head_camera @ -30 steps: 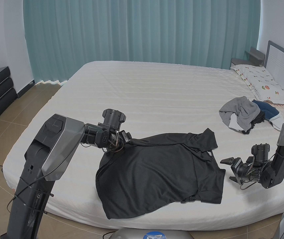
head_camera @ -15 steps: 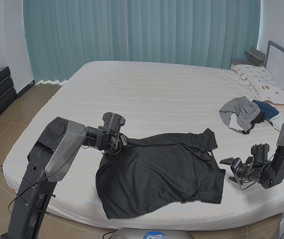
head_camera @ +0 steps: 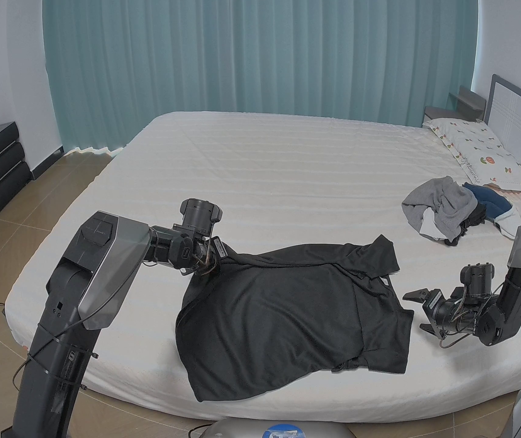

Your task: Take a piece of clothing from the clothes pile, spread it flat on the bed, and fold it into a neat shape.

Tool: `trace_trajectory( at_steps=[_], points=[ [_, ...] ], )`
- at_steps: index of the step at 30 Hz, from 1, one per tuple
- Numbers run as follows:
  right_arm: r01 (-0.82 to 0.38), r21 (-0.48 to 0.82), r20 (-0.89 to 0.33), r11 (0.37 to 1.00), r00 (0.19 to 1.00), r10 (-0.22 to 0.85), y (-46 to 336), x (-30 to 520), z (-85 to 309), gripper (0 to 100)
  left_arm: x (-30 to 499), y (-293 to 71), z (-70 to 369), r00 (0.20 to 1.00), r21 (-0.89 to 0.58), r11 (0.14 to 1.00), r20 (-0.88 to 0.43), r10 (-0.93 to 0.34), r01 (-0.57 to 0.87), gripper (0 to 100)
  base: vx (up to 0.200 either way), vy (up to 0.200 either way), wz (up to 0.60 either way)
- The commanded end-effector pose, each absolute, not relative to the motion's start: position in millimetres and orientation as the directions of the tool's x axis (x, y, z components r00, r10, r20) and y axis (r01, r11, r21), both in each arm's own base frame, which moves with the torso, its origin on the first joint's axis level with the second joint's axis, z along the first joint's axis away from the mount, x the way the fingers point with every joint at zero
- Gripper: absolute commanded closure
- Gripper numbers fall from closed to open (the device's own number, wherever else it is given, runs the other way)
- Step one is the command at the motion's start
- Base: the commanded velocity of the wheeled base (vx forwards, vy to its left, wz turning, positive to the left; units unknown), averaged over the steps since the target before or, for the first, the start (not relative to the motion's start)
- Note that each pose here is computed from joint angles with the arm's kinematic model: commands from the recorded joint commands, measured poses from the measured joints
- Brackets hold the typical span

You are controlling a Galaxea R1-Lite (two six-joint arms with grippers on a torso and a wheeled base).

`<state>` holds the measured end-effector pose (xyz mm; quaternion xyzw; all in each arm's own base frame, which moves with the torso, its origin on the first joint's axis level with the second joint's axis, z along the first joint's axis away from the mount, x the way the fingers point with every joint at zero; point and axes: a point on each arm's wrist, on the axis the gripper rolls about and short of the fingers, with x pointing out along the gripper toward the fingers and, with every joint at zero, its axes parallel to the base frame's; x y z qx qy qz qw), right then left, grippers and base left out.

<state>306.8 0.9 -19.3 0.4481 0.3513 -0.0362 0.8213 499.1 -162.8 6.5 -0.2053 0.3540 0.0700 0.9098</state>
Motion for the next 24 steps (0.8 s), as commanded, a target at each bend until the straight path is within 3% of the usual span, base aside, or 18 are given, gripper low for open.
trace_trajectory(
  at_steps=[1, 6, 15, 21, 24],
  points=[
    [0.374, 0.711, -0.609, 0.596, 0.751, 0.256, 0.9, 306.9, -19.3, 0, 507.5, -152.2, 19.3, 0.781, -0.367, 0.887, -0.625, -0.013, -0.280, 100, 0.000, 0.000, 0.00],
    [0.374, 0.711, -0.608, 0.595, 0.752, 0.254, 0.8, 307.3, -19.1, 0, 522.6, -141.2, 29.9, 0.879, -0.457, 0.859, -0.477, -0.019, -0.230, 100, 0.000, 0.000, 0.00],
    [0.374, 0.711, -0.608, 0.595, 0.752, 0.254, 0.8, 307.3, -19.1, 0, 539.6, -122.9, 54.8, 0.983, -0.597, 0.790, -0.177, 0.039, -0.139, 100, 0.000, 0.000, 0.00],
    [0.375, 0.711, -0.609, 0.595, 0.751, 0.254, 0.8, 306.9, -19.3, 0, 540.2, -123.0, 50.2, 0.983, -0.591, 0.795, -0.181, 0.038, -0.139, 100, 0.000, 0.000, 0.00],
    [0.374, 0.710, -0.610, 0.596, 0.750, 0.256, 1.8, 306.5, -19.4, 0, 541.9, -123.3, 16.1, 0.968, -0.512, 0.842, -0.246, 0.046, -0.170, 100, 0.000, 0.000, 0.00]
  ],
)
